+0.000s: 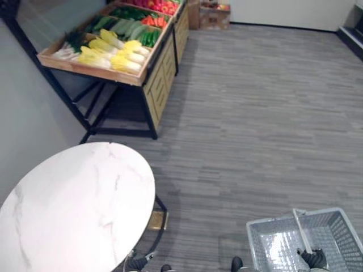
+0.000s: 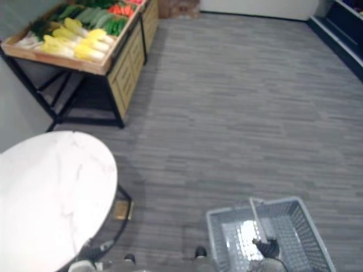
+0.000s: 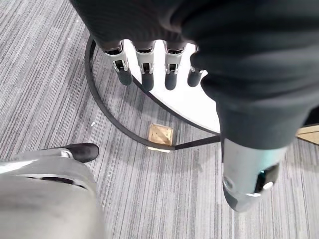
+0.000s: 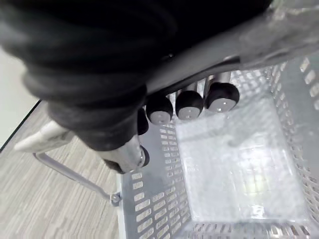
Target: Pick vegetable in the basket
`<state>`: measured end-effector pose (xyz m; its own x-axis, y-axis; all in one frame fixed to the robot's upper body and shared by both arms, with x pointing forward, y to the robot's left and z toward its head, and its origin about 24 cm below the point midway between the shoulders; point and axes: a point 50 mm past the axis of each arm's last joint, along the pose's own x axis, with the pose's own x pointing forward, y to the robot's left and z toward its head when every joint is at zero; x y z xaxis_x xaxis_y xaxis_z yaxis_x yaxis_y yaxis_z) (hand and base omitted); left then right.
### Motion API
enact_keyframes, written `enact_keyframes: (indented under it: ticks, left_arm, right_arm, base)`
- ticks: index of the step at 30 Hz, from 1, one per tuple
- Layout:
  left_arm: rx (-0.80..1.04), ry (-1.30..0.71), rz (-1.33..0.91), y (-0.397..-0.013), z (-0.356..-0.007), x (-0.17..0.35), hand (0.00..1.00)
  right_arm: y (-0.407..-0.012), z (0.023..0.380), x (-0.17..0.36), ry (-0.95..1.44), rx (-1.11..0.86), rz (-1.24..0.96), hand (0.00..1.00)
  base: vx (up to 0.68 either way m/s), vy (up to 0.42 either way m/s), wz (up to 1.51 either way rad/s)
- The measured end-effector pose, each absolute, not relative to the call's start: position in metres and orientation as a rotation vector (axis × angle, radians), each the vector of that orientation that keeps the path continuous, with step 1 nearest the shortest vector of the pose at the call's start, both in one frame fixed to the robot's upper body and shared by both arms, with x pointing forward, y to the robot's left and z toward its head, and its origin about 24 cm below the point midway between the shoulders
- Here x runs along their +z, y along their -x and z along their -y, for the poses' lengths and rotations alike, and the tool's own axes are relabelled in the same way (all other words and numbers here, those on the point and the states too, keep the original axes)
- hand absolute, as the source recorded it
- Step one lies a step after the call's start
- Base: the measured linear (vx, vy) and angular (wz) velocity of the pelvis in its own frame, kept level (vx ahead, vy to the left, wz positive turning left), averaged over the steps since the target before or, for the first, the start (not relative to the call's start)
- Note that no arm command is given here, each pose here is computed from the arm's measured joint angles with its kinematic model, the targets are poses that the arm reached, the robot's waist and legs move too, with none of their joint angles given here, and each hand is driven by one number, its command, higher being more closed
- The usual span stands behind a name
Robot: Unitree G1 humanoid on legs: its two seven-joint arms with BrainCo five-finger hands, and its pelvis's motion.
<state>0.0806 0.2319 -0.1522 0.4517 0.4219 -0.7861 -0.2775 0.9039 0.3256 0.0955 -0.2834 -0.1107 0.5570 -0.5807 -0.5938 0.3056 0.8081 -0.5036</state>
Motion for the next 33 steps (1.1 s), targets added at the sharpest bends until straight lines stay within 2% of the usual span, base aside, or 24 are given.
enact_keyframes:
  ticks: [2, 3, 10, 16, 21, 25, 29, 33]
  left_arm:
    - [0.448, -0.155, -1.044, -0.069, -0.231, -0.155, 0.0]
    - [0.482, -0.165, -1.094, -0.05, -0.238, -0.156, 0.0]
    - [0.475, -0.129, -1.152, -0.036, -0.224, -0.163, 0.0]
    - [0.506, -0.141, -1.189, -0.022, -0.229, -0.163, 0.0]
    - [0.462, -0.153, -1.141, -0.043, -0.225, -0.162, 0.0]
    - [0.446, -0.218, -1.079, -0.06, -0.242, -0.155, 0.0]
    - [0.471, -0.214, -0.986, -0.089, -0.25, -0.145, 0.0]
    - [0.489, -0.189, -0.952, -0.098, -0.251, -0.142, 0.0]
  right_arm:
    - [-0.095, 0.283, -0.111, 0.372, -0.524, -0.828, 1.0]
    - [-0.097, 0.281, -0.108, 0.39, -0.497, -0.808, 1.0]
    - [-0.109, 0.297, -0.096, 0.42, -0.563, -0.755, 1.0]
    - [-0.132, 0.281, -0.095, 0.428, -0.485, -0.709, 1.0]
    - [-0.136, 0.278, -0.095, 0.437, -0.473, -0.701, 1.0]
    - [-0.142, 0.27, -0.091, 0.427, -0.463, -0.665, 1.0]
    - [-0.151, 0.269, -0.087, 0.418, -0.465, -0.633, 1.0]
    - [-0.153, 0.265, -0.087, 0.406, -0.464, -0.63, 1.0]
  base:
    - [-0.02, -0.083, -0.03]
    - [0.04, -0.102, 0.11]
    - [0.02, -0.07, 0.01]
    - [0.25, 0.191, -0.48]
    - [0.41, 0.255, -0.1]
    - [0.4, 0.119, 0.14]
    - [0.26, -0.082, 0.18]
    - [0.31, -0.305, 0.22]
